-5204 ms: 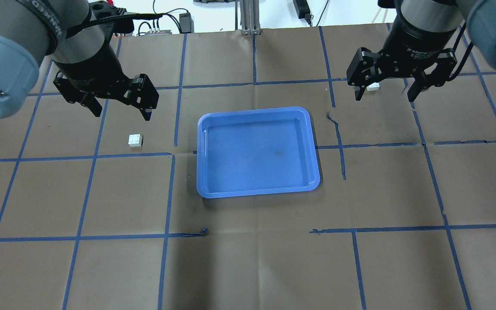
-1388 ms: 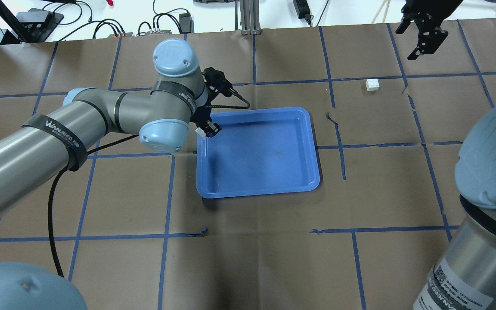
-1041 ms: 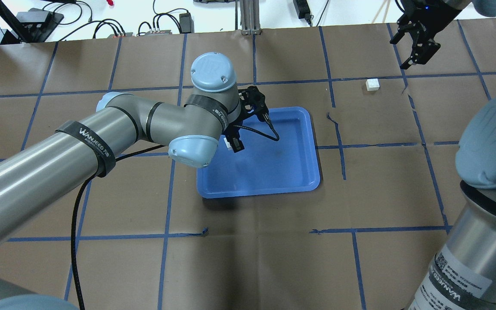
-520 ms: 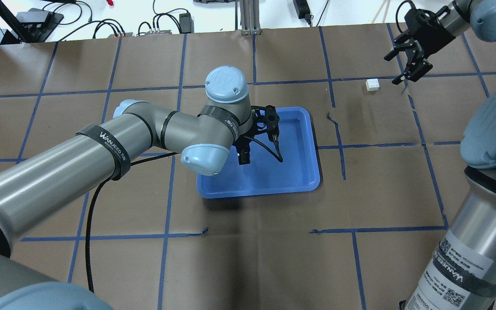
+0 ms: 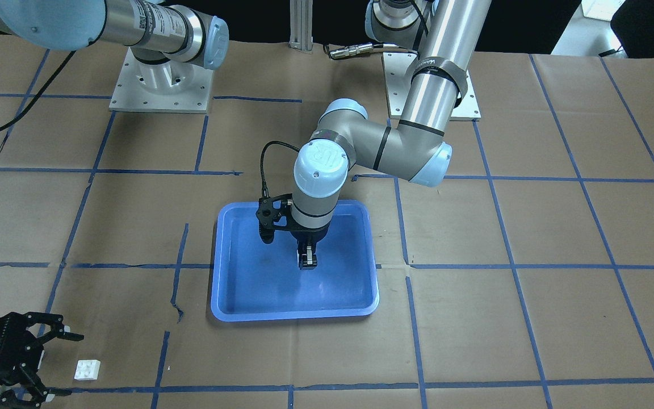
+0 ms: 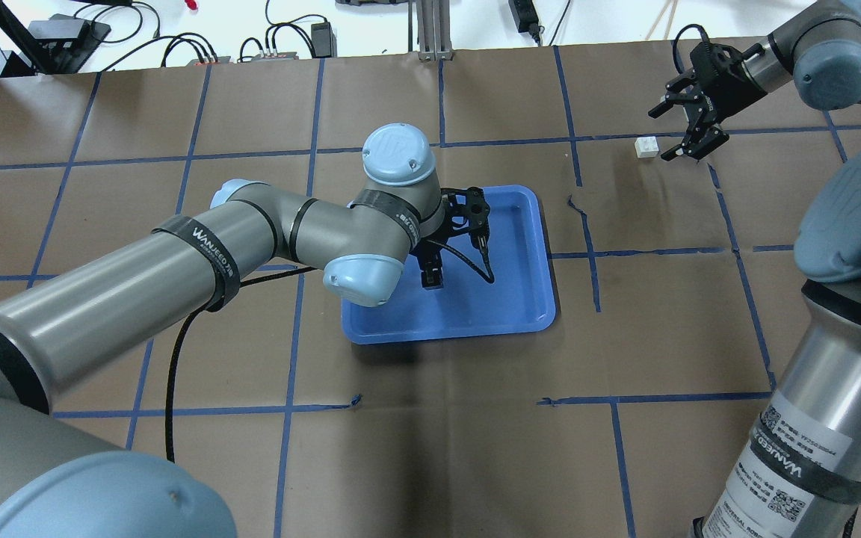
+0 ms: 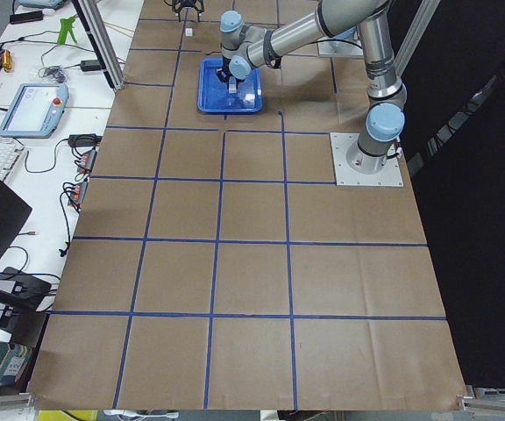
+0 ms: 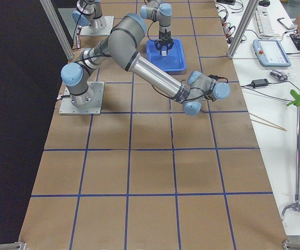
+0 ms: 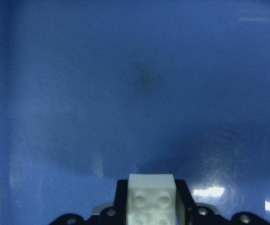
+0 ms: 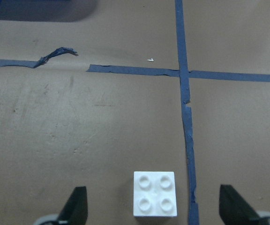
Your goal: Assemble white blocks and place on blue tray
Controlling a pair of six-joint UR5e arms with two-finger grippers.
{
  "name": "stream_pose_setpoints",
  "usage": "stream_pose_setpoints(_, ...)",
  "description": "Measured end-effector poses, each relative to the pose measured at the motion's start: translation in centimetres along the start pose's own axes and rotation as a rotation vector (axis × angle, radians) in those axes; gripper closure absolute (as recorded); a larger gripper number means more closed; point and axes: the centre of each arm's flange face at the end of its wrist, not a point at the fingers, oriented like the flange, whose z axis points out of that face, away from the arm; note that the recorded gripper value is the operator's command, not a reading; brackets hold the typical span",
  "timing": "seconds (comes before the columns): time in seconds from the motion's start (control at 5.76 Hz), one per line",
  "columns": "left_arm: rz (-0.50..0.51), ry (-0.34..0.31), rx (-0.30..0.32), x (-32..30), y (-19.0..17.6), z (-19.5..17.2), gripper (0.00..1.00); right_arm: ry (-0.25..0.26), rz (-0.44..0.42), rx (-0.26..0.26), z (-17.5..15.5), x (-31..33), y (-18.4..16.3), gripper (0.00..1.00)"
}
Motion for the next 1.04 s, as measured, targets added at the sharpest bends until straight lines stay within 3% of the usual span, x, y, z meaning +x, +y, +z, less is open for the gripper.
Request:
stream_pose_setpoints(0.35,-0.002,-0.032,0.012,0.0,0.0,-2.6,0.01,-0.011,-0.015,0.006,1.3,-0.7,0.6,0.00)
stream_pose_setpoints(0.52,-0.022,-0.047,0.014,0.2,0.4,-5.8,0.01,-0.016,-0.013,0.008,1.7,-0.9,0.8,0.06)
stream_pose_setpoints(0.69,-0.070,-0.044,0.010,0.8,2.0,-10.3,0.01,-0.013,-0.014,0.009,1.8,-0.8,0.9,0.28)
stream_pose_setpoints(1.04,-0.183,-0.003,-0.009,3.8,7.3,-22.1,0.01,0.010,-0.030,-0.002,1.6,-0.5,1.0,0.60)
